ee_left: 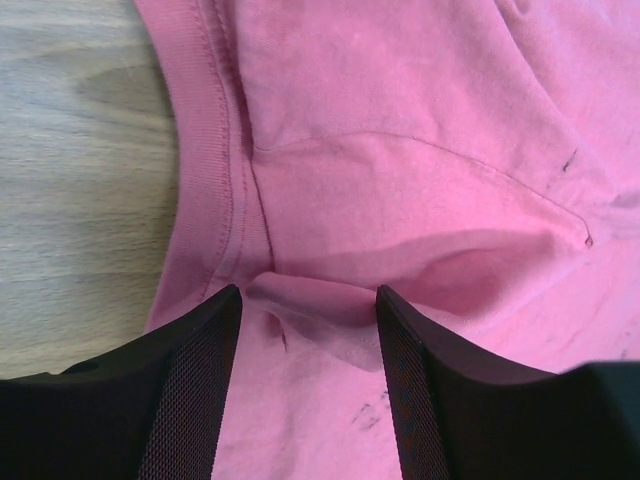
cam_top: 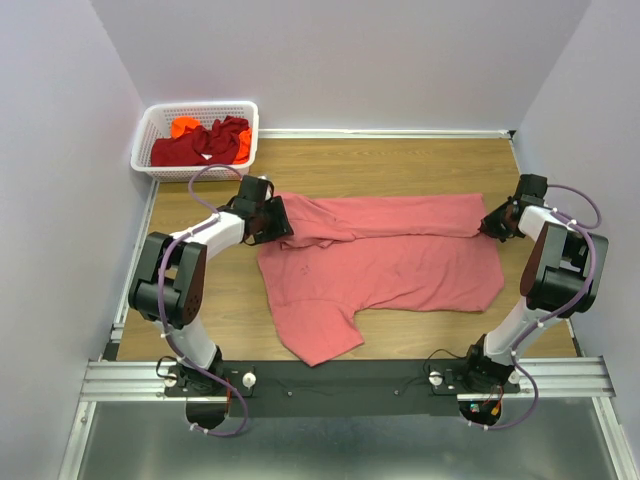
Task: Fold and stack the t-shirts
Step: Fold the tshirt
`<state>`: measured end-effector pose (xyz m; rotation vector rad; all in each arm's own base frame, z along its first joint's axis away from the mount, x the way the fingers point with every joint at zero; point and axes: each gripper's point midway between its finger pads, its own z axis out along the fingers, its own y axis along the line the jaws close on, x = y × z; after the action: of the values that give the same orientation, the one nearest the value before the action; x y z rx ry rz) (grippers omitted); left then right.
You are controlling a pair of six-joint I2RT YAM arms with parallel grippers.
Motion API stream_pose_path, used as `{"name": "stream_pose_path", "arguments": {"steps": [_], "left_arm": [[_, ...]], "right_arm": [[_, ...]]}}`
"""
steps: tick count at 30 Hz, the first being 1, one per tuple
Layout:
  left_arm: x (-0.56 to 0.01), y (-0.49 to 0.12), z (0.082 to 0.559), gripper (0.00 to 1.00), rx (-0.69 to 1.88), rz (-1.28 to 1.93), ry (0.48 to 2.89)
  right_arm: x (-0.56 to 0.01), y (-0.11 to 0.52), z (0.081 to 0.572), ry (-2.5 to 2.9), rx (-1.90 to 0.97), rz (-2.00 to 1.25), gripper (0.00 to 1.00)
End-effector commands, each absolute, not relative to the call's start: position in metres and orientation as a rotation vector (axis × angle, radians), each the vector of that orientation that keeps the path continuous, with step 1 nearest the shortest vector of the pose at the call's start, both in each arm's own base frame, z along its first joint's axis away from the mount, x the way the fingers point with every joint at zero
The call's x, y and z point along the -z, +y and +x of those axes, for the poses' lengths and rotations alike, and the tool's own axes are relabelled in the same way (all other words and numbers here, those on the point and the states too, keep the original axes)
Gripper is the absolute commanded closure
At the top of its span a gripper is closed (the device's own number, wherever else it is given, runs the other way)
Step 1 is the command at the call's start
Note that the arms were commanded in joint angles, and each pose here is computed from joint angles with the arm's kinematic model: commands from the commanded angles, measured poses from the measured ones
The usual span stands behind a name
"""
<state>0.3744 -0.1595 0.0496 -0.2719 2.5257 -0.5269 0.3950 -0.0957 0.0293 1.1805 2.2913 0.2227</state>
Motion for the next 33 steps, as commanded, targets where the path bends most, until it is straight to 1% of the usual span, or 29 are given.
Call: {"name": "stream_pose_path", "arguments": {"steps": [1,4,5,7,8,10,11,13,14,15,16,21,25,31,32,33], "left_arm": [[-0.046,-0.171,0.375,0.39,0.559,-0.253,2.532],[-0.043,-0.17,0.374,0.44,0.55,-0.259,2.536],[-0.043,-0.17,0.375,0.5,0.551,-0.257,2.533],[-0.044,-0.17,0.376,0.57,0.545,-0.256,2.53],[-0.044,-0.169,0.376,0.66,0.538,-0.259,2.527],[-0.048,-0.168,0.378,0.74,0.534,-0.259,2.513],[-0.049,-0.167,0.379,0.8,0.529,-0.261,2.511],[-0.053,-0.167,0.38,0.88,0.528,-0.259,2.498],[-0.053,-0.167,0.381,0.9,0.526,-0.257,2.494],[-0.054,-0.167,0.381,0.97,0.525,-0.251,2.493],[-0.054,-0.167,0.381,1.0,0.526,-0.248,2.493],[-0.07,-0.166,0.387,1.0,0.524,-0.254,2.45],[-0.098,-0.162,0.407,1.0,0.481,-0.24,2.378],[-0.135,-0.161,0.456,1.0,0.42,-0.214,2.288],[-0.144,-0.159,0.47,1.0,0.415,-0.212,2.268],[-0.151,-0.154,0.48,1.0,0.381,-0.223,2.245]], "right_arm": [[-0.036,-0.098,0.401,2.276,-0.231,1.148,0.99],[-0.037,-0.098,0.401,2.274,-0.231,1.147,0.99],[-0.037,-0.098,0.401,2.274,-0.23,1.144,0.99],[-0.037,-0.098,0.401,2.274,-0.232,1.144,0.99],[-0.039,-0.098,0.402,2.27,-0.235,1.141,0.99],[-0.04,-0.099,0.402,2.27,-0.232,1.137,0.99],[-0.04,-0.099,0.402,2.271,-0.231,1.133,0.99],[-0.041,-0.099,0.403,2.27,-0.23,1.128,0.99],[-0.042,-0.099,0.404,2.267,-0.232,1.126,0.99],[-0.044,-0.099,0.405,2.264,-0.234,1.121,0.99],[-0.045,-0.099,0.405,2.263,-0.234,1.12,0.99],[-0.061,-0.102,0.415,2.237,-0.242,1.074,0.99],[-0.084,-0.108,0.431,2.2,-0.238,1.001,0.99],[-0.113,-0.115,0.461,2.139,-0.259,0.935,0.99],[-0.126,-0.116,0.47,2.113,-0.272,0.914,0.99],[-0.125,-0.116,0.475,2.116,-0.281,0.906,0.99]]}}
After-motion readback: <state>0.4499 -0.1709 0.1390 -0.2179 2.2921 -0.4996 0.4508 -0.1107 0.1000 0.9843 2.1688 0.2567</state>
